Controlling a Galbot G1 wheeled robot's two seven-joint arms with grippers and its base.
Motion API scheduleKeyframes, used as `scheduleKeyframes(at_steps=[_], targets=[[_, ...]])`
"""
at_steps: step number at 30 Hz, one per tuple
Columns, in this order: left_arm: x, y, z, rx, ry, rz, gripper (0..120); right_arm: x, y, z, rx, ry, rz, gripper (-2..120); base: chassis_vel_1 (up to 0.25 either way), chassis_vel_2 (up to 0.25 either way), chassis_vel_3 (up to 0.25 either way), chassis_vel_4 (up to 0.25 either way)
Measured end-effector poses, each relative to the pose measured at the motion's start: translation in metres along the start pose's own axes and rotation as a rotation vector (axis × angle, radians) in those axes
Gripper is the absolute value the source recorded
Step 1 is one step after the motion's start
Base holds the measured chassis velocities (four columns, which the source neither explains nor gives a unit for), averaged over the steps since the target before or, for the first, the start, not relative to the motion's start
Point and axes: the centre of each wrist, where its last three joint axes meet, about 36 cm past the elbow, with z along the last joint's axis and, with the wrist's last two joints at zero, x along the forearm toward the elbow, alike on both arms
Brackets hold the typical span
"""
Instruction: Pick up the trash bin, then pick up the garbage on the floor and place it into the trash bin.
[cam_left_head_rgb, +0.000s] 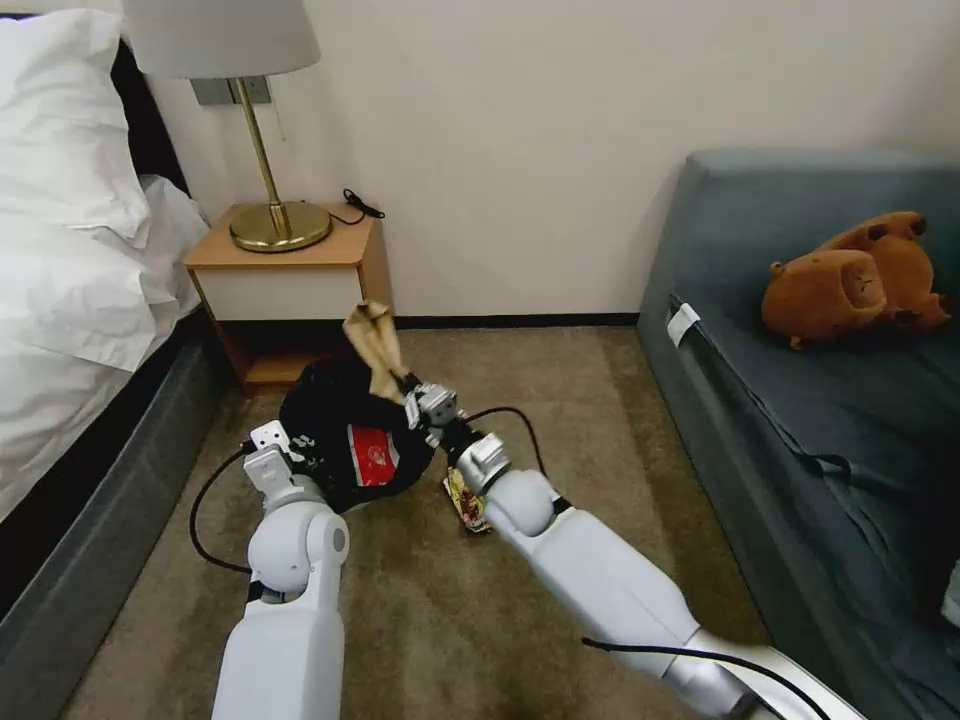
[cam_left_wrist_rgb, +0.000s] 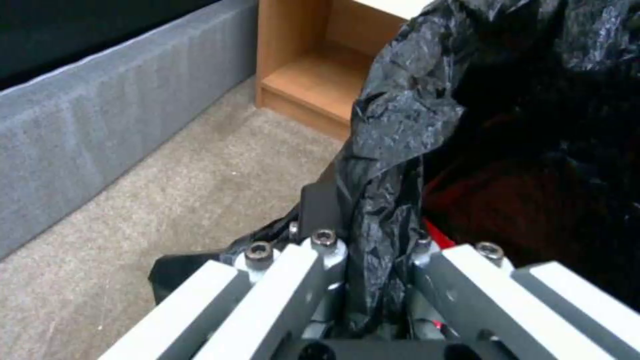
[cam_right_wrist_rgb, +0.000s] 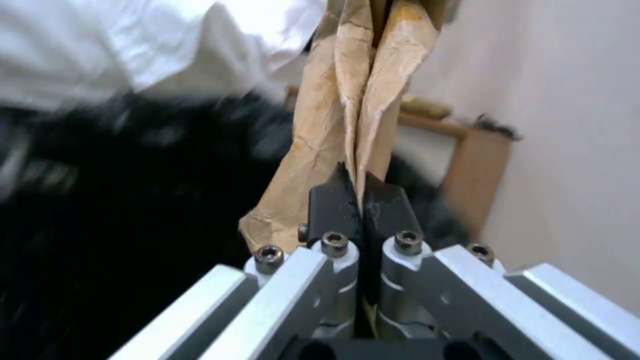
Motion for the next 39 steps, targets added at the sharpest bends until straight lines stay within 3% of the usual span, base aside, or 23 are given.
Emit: scheduleKeyframes(at_steps=[8, 10, 16, 19, 26, 29, 31, 35, 39], targets=[[0.001, 0.000, 0.000, 0.000, -0.001, 0.001, 2, 0.007, 0.019, 0.027, 0.025, 0.077, -0.011, 9, 0.000, 0.000, 0.000, 0.000], [0.001, 0.000, -0.001, 0.001, -0.003, 0.000, 2, 0.008, 0.018, 0.027, 0.029, 0.079, -0.010, 22, 0.000, 0.000, 0.000, 0.000], [-0.001, -0.001, 0.000, 0.000, -0.003, 0.000, 2, 0.008, 0.015, 0.024, 0.027, 0.075, -0.001, 40, 0.000, 0.000, 0.000, 0.000], [-0.003, -0.002, 0.002, -0.006, -0.001, 0.000, 2, 0.009, 0.013, 0.018, 0.023, 0.060, 0.006, 57, 0.000, 0.000, 0.000, 0.000], [-0.003, -0.002, 0.002, -0.007, -0.001, -0.002, 2, 0.006, 0.006, -0.001, 0.015, 0.021, 0.026, 77, 0.000, 0.000, 0.000, 0.000], [-0.004, -0.002, 0.001, -0.005, -0.003, -0.004, 2, 0.000, -0.014, -0.021, 0.011, -0.012, 0.090, 93, 0.000, 0.000, 0.000, 0.000], [-0.004, -0.001, 0.001, -0.004, -0.005, -0.005, 2, 0.000, -0.024, -0.024, 0.013, -0.010, 0.121, 98, 0.000, 0.000, 0.000, 0.000], [-0.003, 0.002, -0.001, 0.001, -0.007, -0.009, 2, 0.007, -0.057, -0.021, 0.023, 0.028, 0.230, 99, 0.000, 0.000, 0.000, 0.000], [-0.003, 0.007, -0.006, 0.008, -0.016, -0.014, 2, 0.031, -0.092, 0.011, 0.049, 0.156, 0.326, 100, 0.000, 0.000, 0.000, 0.000]])
